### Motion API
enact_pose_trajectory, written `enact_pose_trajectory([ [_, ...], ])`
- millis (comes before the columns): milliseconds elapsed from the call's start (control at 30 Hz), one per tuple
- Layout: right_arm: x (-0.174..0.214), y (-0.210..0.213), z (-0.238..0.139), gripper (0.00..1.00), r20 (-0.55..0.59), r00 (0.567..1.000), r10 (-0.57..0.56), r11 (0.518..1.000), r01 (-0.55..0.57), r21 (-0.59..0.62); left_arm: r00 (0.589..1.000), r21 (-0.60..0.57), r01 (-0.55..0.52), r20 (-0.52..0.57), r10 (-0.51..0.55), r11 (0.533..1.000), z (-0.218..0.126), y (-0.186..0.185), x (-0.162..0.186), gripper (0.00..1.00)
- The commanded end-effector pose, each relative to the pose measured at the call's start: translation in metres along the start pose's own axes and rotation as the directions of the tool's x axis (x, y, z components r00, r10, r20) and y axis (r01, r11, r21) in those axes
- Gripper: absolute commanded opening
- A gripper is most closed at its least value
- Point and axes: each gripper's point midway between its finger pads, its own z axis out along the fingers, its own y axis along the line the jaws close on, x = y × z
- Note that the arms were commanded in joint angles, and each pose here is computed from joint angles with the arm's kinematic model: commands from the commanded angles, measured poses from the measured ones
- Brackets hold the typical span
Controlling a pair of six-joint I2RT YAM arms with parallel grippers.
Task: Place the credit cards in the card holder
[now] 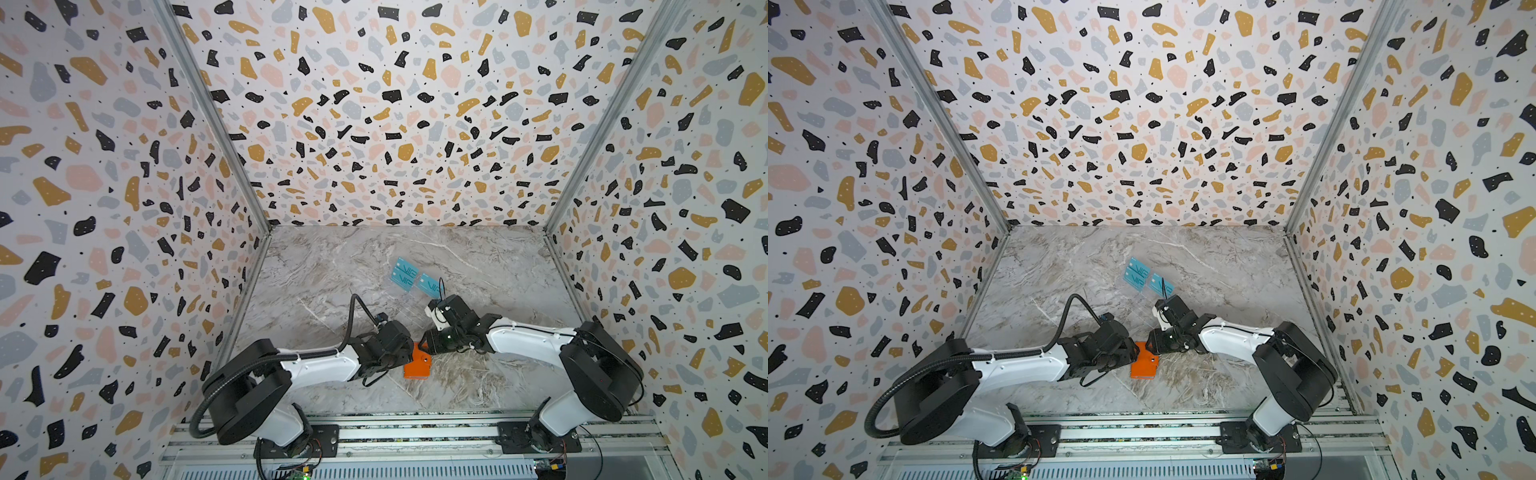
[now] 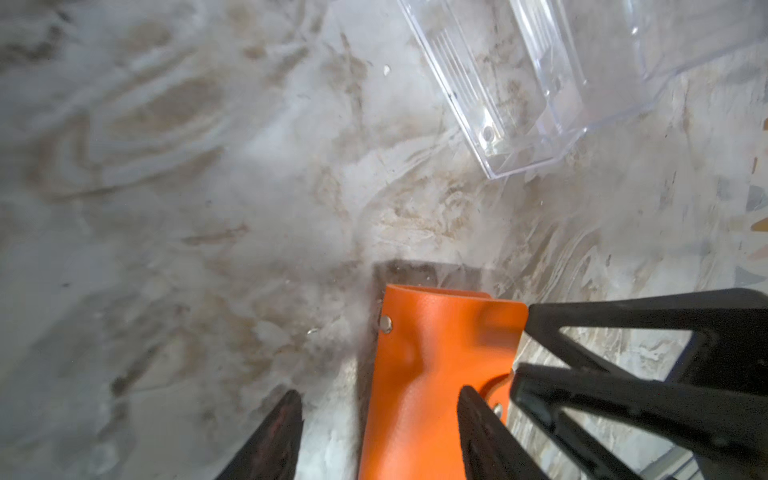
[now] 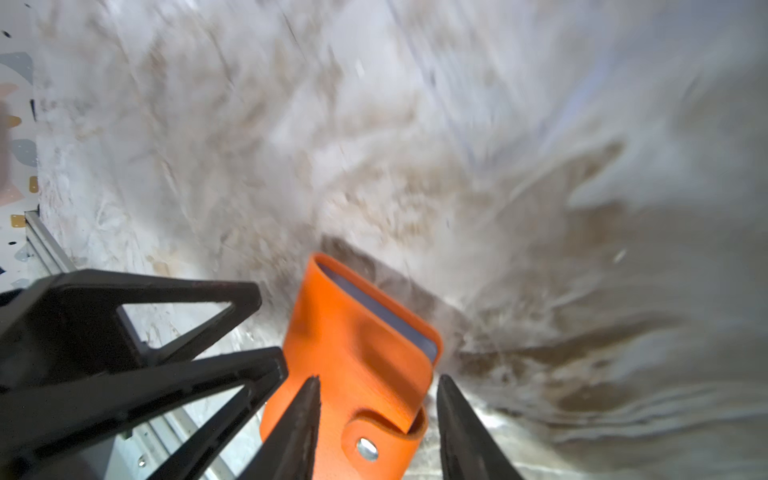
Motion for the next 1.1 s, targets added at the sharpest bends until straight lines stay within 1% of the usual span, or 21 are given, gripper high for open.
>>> enact_pose_trajectory([
  [0,-0.045,0.015,-0.042,0.56,0.149,0.983,-0.11,0.993,0.104,0.048,0.991,-0.008,-0.071,0.114,0.072,0.997,-0.036,-0.015,-0.041,0.74],
  [100,-0.082,0.024,-0.082,0.72,0.282,0.943,-0.175,0.984,0.155,0.093,0.959,-0.024,-0.096,0.267,0.099,0.995,-0.074,-0.02,-0.092,0.85],
  [200,-0.119,0.02,-0.131,0.99,0.42,0.874,-0.243,0.965,0.175,0.194,0.882,-0.103,-0.092,0.453,0.129,0.99,-0.119,-0.006,-0.152,0.9],
  [267,-0.139,0.007,-0.167,0.99,0.508,0.811,-0.289,0.946,0.162,0.281,0.814,-0.177,-0.086,0.555,0.171,0.98,-0.147,0.01,-0.186,0.91],
  [300,-0.147,-0.005,-0.188,0.99,0.555,0.771,-0.314,0.932,0.137,0.336,0.78,-0.212,-0.087,0.593,0.199,0.973,-0.157,0.019,-0.2,1.0],
  [367,-0.159,-0.027,-0.228,0.99,0.636,0.666,-0.39,0.889,0.094,0.447,0.718,-0.306,-0.064,0.647,0.257,0.95,-0.172,0.045,-0.216,1.0],
  [433,-0.156,-0.055,-0.262,0.99,0.688,0.524,-0.502,0.825,0.052,0.562,0.644,-0.369,-0.047,0.699,0.311,0.928,-0.185,0.071,-0.223,1.0],
  [467,-0.151,-0.066,-0.272,0.99,0.698,0.464,-0.546,0.797,0.032,0.603,0.613,-0.387,-0.06,0.714,0.339,0.92,-0.188,0.08,-0.222,1.0],
  [500,-0.146,-0.08,-0.284,0.99,0.703,0.4,-0.588,0.764,-0.014,0.646,0.566,-0.406,-0.055,0.74,0.363,0.912,-0.193,0.091,-0.221,1.0],
  [533,-0.138,-0.101,-0.284,1.0,0.706,0.382,-0.597,0.744,-0.066,0.665,0.523,-0.42,-0.043,0.764,0.378,0.907,-0.196,0.102,-0.219,1.0],
  [567,-0.133,-0.122,-0.281,1.0,0.713,0.397,-0.578,0.741,-0.11,0.662,0.489,-0.429,-0.029,0.782,0.387,0.903,-0.199,0.111,-0.219,1.0],
  [600,-0.126,-0.146,-0.276,1.0,0.728,0.428,-0.535,0.748,-0.16,0.644,0.469,-0.441,0.012,0.795,0.385,0.897,-0.199,0.124,-0.218,1.0],
  [633,-0.118,-0.169,-0.269,0.99,0.743,0.451,-0.495,0.754,-0.204,0.625,0.463,-0.46,0.053,0.798,0.386,0.887,-0.196,0.139,-0.217,1.0],
  [733,-0.096,-0.205,-0.248,0.99,0.757,0.455,-0.469,0.75,-0.248,0.614,0.442,-0.528,0.12,0.787,0.431,0.841,-0.183,0.171,-0.212,1.0],
  [800,-0.085,-0.22,-0.234,0.99,0.755,0.478,-0.449,0.746,-0.264,0.611,0.428,-0.551,0.139,0.783,0.452,0.823,-0.177,0.182,-0.212,1.0],
  [867,-0.079,-0.227,-0.224,0.99,0.759,0.479,-0.441,0.751,-0.267,0.604,0.442,-0.577,0.099,0.755,0.484,0.811,-0.165,0.182,-0.218,1.0],
  [900,-0.075,-0.231,-0.219,0.99,0.76,0.481,-0.437,0.752,-0.269,0.602,0.465,-0.603,0.086,0.728,0.504,0.793,-0.158,0.184,-0.219,1.0],
  [967,-0.074,-0.233,-0.216,0.99,0.767,0.467,-0.44,0.755,-0.271,0.598,0.441,-0.615,0.094,0.731,0.521,0.783,-0.158,0.189,-0.217,1.0],
  [1000,-0.076,-0.231,-0.213,0.99,0.759,0.477,-0.442,0.759,-0.252,0.6,0.426,-0.606,0.111,0.745,0.514,0.788,-0.159,0.193,-0.215,1.0],
  [1033,-0.077,-0.23,-0.213,0.99,0.756,0.467,-0.458,0.757,-0.241,0.607,0.415,-0.607,0.123,0.75,0.515,0.785,-0.161,0.196,-0.215,1.0],
  [1067,-0.077,-0.231,-0.214,0.99,0.758,0.459,-0.463,0.756,-0.242,0.608,0.417,-0.605,0.11,0.748,0.516,0.788,-0.159,0.196,-0.215,1.0],
])
